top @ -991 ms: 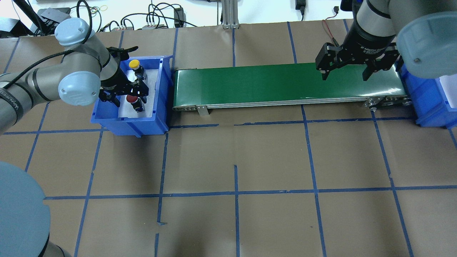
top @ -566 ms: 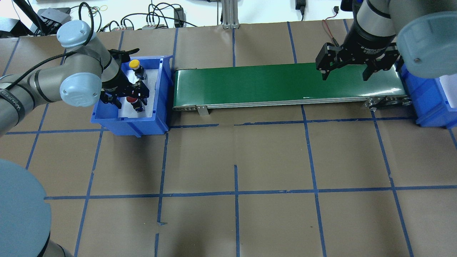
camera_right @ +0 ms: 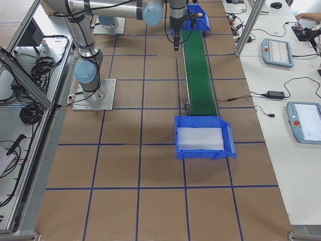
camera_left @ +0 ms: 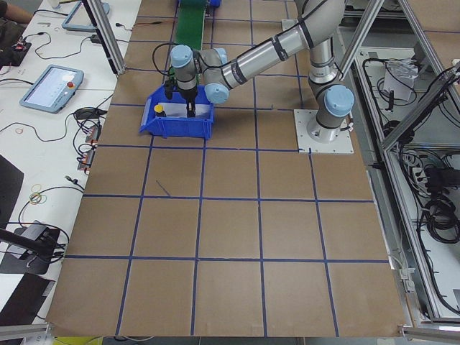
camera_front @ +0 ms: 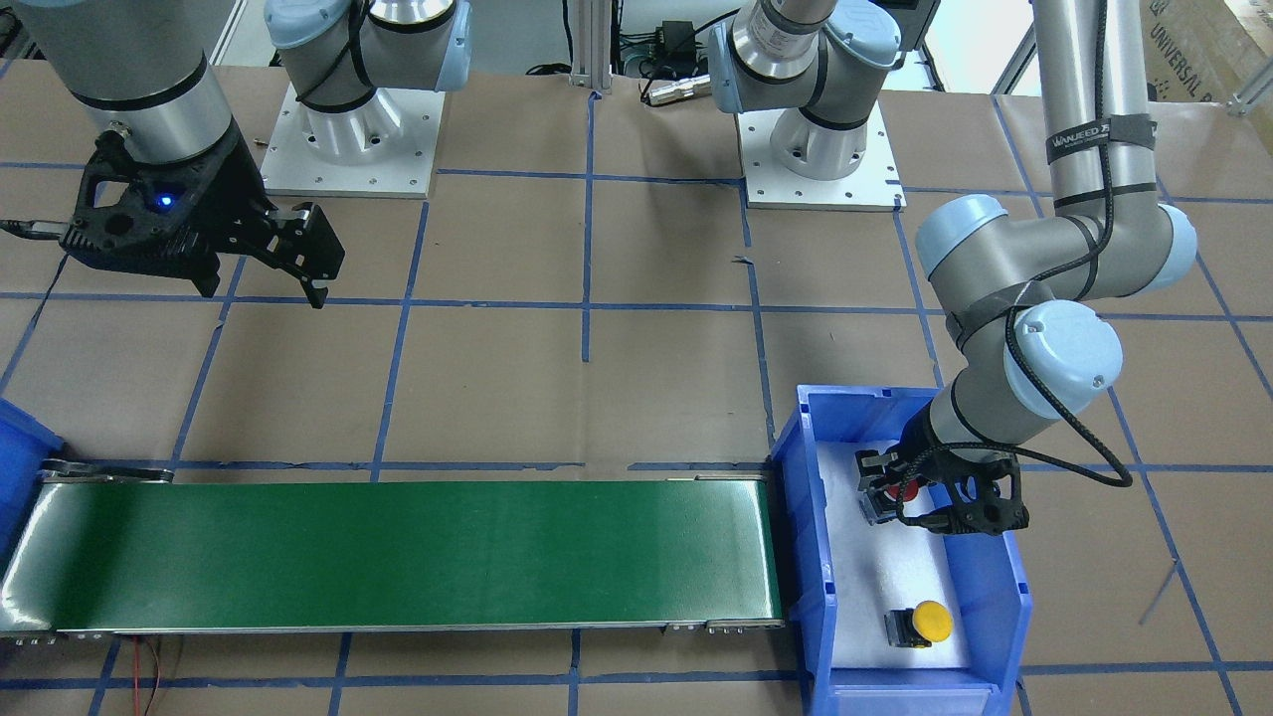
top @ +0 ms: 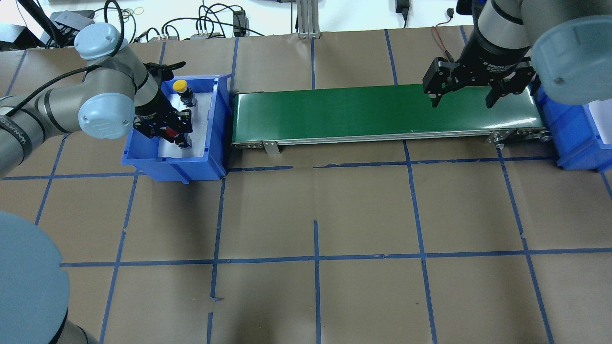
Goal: Transport two buttons from left to right
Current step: 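Lower the left gripper and grasp the red button, then lift the red button and carry it onto the conveyor's near end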
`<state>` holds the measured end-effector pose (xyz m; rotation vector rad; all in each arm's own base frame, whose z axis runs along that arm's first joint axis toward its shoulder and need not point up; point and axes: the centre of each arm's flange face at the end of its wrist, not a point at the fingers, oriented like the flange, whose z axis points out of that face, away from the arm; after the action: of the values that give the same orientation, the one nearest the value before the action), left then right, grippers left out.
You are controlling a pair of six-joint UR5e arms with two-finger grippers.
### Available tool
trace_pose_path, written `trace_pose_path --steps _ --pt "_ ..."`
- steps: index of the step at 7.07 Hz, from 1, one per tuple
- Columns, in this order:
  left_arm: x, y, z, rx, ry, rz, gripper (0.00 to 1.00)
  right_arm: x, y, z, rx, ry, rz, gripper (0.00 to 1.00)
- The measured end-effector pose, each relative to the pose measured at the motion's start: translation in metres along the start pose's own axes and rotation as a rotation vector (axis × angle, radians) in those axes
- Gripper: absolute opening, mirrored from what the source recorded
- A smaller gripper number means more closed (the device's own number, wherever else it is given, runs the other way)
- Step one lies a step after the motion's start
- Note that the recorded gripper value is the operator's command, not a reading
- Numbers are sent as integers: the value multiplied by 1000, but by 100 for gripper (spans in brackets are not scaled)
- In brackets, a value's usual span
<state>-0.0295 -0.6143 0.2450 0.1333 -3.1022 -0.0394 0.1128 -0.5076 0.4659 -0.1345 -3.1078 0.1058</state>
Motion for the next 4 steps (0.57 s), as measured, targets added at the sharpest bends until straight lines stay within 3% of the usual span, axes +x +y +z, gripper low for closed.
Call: trace_pose_path --steps 2,4 --pt "1 -5 -9 12 0 1 2 0 0 0 0 0 0 100" --pt "13 -11 -57 8 -27 19 2 0 0 0 0 0 0 100"
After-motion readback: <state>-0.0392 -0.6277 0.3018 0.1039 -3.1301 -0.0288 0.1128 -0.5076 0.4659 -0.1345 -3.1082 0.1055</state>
